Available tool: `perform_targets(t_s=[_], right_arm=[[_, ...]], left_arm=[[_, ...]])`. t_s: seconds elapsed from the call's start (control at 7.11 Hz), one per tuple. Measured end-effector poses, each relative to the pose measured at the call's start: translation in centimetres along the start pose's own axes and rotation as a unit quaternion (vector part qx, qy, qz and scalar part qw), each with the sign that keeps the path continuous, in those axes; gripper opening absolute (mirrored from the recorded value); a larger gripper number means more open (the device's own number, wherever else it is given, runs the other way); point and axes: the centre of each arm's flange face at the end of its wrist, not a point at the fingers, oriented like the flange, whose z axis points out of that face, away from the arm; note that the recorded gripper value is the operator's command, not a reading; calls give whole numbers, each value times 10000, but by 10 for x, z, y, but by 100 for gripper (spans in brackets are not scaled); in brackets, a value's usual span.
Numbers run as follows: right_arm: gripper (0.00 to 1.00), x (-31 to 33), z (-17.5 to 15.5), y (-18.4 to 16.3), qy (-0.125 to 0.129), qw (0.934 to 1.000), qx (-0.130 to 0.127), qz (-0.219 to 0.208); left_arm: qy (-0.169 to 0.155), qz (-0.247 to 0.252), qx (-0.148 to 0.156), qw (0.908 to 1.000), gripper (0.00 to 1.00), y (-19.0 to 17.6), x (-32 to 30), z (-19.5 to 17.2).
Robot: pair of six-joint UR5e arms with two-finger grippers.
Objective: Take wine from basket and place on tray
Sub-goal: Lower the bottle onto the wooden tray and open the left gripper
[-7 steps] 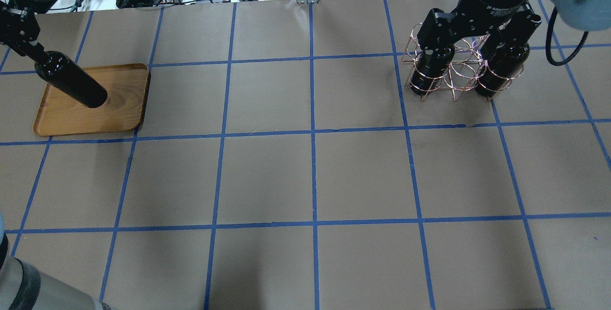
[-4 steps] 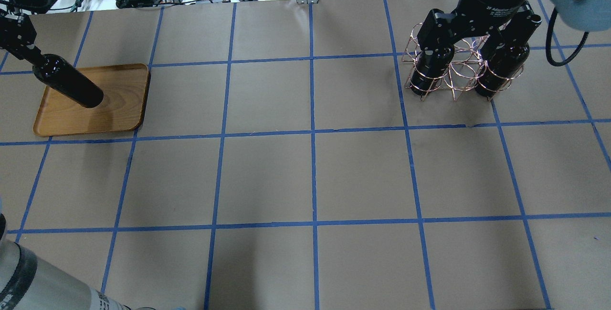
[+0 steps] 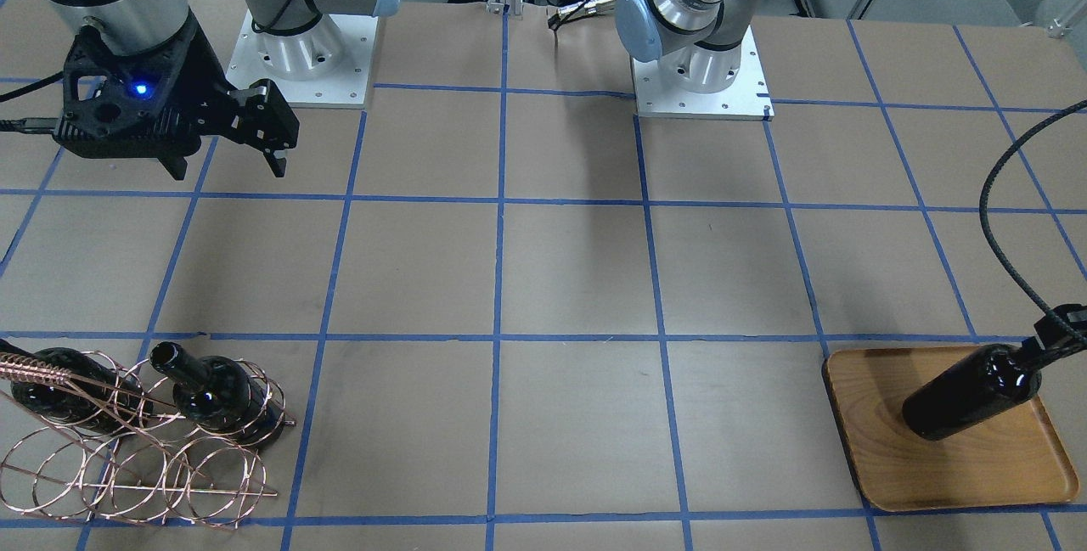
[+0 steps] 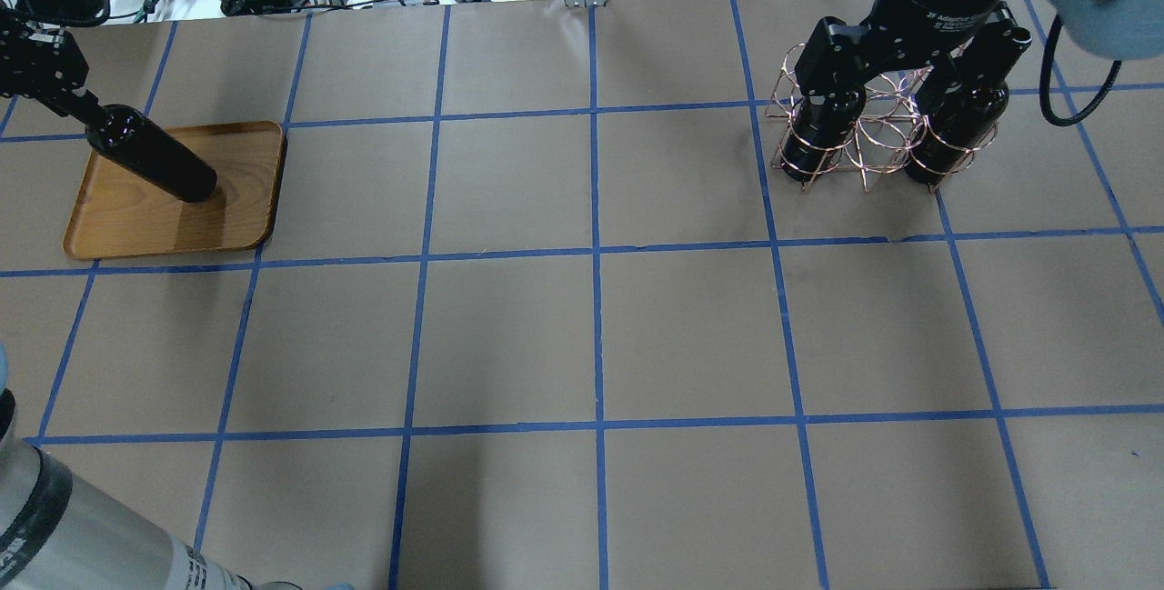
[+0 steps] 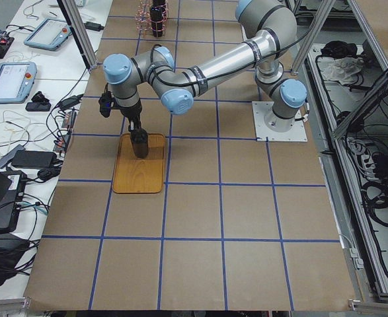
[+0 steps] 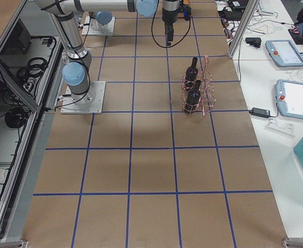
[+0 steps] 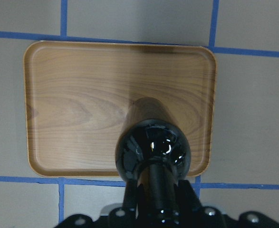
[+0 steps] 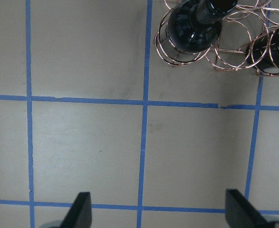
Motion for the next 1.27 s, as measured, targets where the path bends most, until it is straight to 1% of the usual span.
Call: perform_targets(t_s=[0.28,0.42,0.56,0.7,0.84,0.98,1.12,1.27], right_arm=[[100,1,0,0,1,10000,5,5],[100,1,0,0,1,10000,6,10],[100,1,0,0,1,10000,3,19],[100,2,0,0,1,10000,2,23],[100,2,0,0,1,10000,-1,36],[100,3,0,-1,0,10000,-7,59],[100,4,1,-1,34,10000,-16,57],[100,6,1,-1,125,9999,-26,40]], left_arm=[[-18,-8,-22,10000,8,0,0,2],[-20,-9,-33,10000,15,1,-1,2],[-18,-10,-43,10000,33,1,-1,4],[-18,-9,-50,10000,48,1,-1,4],[-45,-2,-71,10000,74,2,-1,5],[-94,16,-97,9999,85,2,-2,5],[-111,37,-112,9999,88,3,-2,5],[-111,46,-109,9999,88,3,-2,5]])
